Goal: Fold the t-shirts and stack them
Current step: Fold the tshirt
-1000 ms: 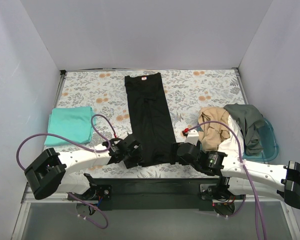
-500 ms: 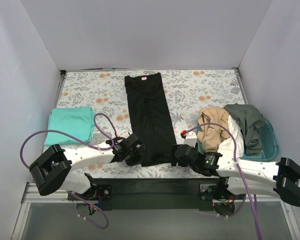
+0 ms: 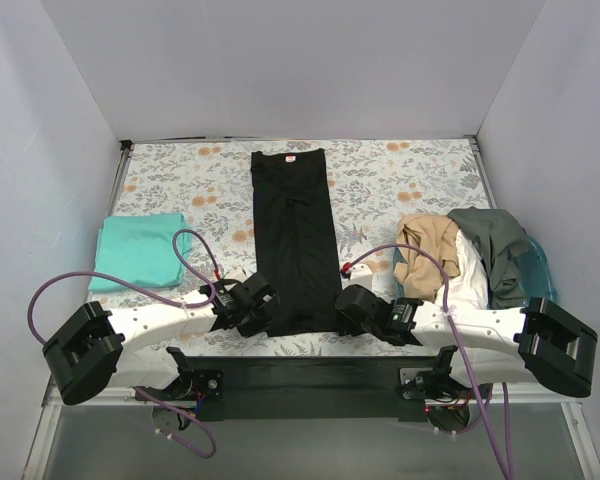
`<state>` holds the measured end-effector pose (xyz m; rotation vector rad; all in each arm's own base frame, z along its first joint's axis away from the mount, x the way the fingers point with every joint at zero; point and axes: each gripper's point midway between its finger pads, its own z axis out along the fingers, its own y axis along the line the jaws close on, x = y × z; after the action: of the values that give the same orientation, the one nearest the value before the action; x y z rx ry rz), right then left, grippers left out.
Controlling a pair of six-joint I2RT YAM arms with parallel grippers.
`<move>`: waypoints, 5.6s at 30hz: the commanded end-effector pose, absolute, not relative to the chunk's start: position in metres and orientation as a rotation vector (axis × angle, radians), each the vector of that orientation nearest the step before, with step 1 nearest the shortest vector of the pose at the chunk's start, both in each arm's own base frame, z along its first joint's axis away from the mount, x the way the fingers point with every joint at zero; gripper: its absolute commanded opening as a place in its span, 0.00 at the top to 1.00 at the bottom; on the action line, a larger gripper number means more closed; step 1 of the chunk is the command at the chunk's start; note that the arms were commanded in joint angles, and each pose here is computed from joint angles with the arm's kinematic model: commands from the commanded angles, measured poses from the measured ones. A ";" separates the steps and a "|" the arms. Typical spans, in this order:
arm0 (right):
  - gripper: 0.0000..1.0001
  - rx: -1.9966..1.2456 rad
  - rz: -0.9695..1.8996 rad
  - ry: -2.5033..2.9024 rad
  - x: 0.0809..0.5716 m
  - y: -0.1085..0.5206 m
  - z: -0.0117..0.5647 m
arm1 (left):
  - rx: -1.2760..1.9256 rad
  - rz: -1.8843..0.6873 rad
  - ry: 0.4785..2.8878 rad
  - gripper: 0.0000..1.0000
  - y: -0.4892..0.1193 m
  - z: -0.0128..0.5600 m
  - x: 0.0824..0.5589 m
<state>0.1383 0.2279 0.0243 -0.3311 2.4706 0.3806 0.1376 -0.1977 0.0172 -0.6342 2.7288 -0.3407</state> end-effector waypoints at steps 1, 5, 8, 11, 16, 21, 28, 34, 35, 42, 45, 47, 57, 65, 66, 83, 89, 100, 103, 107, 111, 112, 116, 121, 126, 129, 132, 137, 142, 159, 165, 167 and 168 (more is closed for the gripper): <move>0.50 -0.369 0.526 2.463 0.134 0.255 0.038 | -0.680 -0.268 2.721 1.00 -0.184 0.012 0.133; 0.60 -0.376 0.578 2.506 0.122 0.255 0.030 | -0.678 -0.265 2.726 1.00 -0.182 0.011 0.131; 0.77 -0.369 0.598 2.530 0.116 0.253 0.025 | -0.674 -0.267 2.738 1.00 -0.180 0.010 0.128; 0.96 -0.387 0.622 2.541 0.110 0.254 0.023 | -0.659 -0.277 2.739 1.00 -0.179 0.012 0.126; 0.99 -0.427 0.664 2.553 0.095 0.254 0.022 | -0.639 -0.321 2.760 1.00 -0.177 0.016 0.117; 0.99 -0.399 0.683 2.499 0.102 0.256 0.035 | -0.615 -0.407 2.707 1.00 -0.181 0.031 0.123; 0.99 -0.358 0.665 2.297 0.138 0.269 0.085 | -0.579 -0.425 2.611 1.00 -0.197 0.058 0.151; 0.99 -0.294 0.578 2.177 0.171 0.265 0.115 | -0.610 -0.422 2.468 1.00 -0.207 0.096 0.191; 0.99 -0.286 0.571 2.163 0.178 0.267 0.121 | -0.617 -0.431 2.451 1.00 -0.210 0.099 0.200; 0.99 -0.298 0.512 2.047 0.229 0.274 0.161 | -0.628 -0.442 2.374 1.00 -0.213 0.126 0.260; 0.99 -0.306 0.481 2.052 0.250 0.273 0.160 | -0.650 -0.465 2.341 1.00 -0.212 0.134 0.287; 0.99 -0.320 0.516 2.028 0.264 0.284 0.167 | -0.657 -0.435 2.331 1.00 -0.209 0.131 0.303; 0.99 -0.293 0.457 2.043 0.343 0.288 0.164 | -0.672 -0.323 2.306 1.00 -0.203 0.134 0.368; 0.99 -0.278 0.461 2.075 0.383 0.288 0.153 | -0.687 -0.310 2.286 1.00 -0.191 0.129 0.408; 0.99 -0.270 0.458 2.071 0.388 0.287 0.155 | -0.685 -0.306 2.296 1.00 -0.191 0.124 0.411; 0.87 -0.234 0.423 2.153 0.440 0.284 0.111 | -0.693 -0.282 2.365 0.86 -0.181 0.082 0.453; 0.02 -0.292 0.515 2.166 0.440 0.292 0.114 | -0.682 -0.295 2.348 0.15 -0.178 0.095 0.455; 0.02 -0.379 0.726 2.144 0.373 0.289 0.142 | -0.706 -0.431 2.362 0.09 -0.171 0.114 0.391; 0.02 -0.465 0.846 2.118 0.355 0.306 0.145 | -0.697 -0.504 2.373 0.08 -0.172 0.110 0.366; 0.02 -0.532 0.966 2.160 0.347 0.330 0.130 | -0.690 -0.639 2.356 0.07 -0.181 0.101 0.344; 0.02 -0.543 1.032 2.182 0.360 0.352 0.121 | -0.704 -0.815 2.340 0.07 -0.203 0.099 0.344; 0.02 -0.547 1.049 2.183 0.362 0.358 0.119 | -0.705 -0.836 2.349 0.07 -0.206 0.097 0.344; 0.02 -0.566 1.078 2.179 0.385 0.379 0.110 | -0.732 -0.810 2.380 0.07 -0.206 0.077 0.347; 0.02 -0.556 1.070 2.165 0.410 0.391 0.103 | -0.780 -0.704 2.411 0.06 -0.193 0.051 0.340; 0.02 -0.490 1.029 2.153 0.452 0.394 0.093 | -0.810 -0.653 2.464 0.06 -0.188 0.029 0.331; 0.02 -0.492 1.024 2.140 0.468 0.396 0.085 | -0.827 -0.622 2.490 0.06 -0.185 0.019 0.326; 0.02 -0.504 1.001 2.070 0.493 0.398 0.102 | -0.824 -0.619 2.495 0.06 -0.184 0.018 0.324; 0.02 -0.502 0.952 1.983 0.507 0.374 0.147 | -0.814 -0.614 2.471 0.06 -0.181 0.030 0.325; 0.02 -0.513 0.870 1.919 0.482 0.339 0.195 | -0.792 -0.659 2.435 0.06 -0.183 0.049 0.325; 0.03 -0.276 0.915 2.321 0.306 0.253 0.086 | -0.847 -0.499 2.472 0.30 -0.162 0.037 0.313; 0.19 -0.258 0.955 2.403 0.301 0.258 0.064 | -0.842 -0.464 2.516 0.63 -0.163 0.021 0.315; 0.28 -0.268 0.978 2.415 0.301 0.263 0.061 | -0.843 -0.456 2.534 0.77 -0.163 0.015 0.313; 0.30 -0.265 0.975 2.434 0.301 0.263 0.054 | -0.842 -0.456 2.540 0.81 -0.163 0.014 0.312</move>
<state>0.2936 0.2513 0.0531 -0.2605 2.4423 0.9232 0.3161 -0.1661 0.0216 -0.8543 2.5049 -0.4968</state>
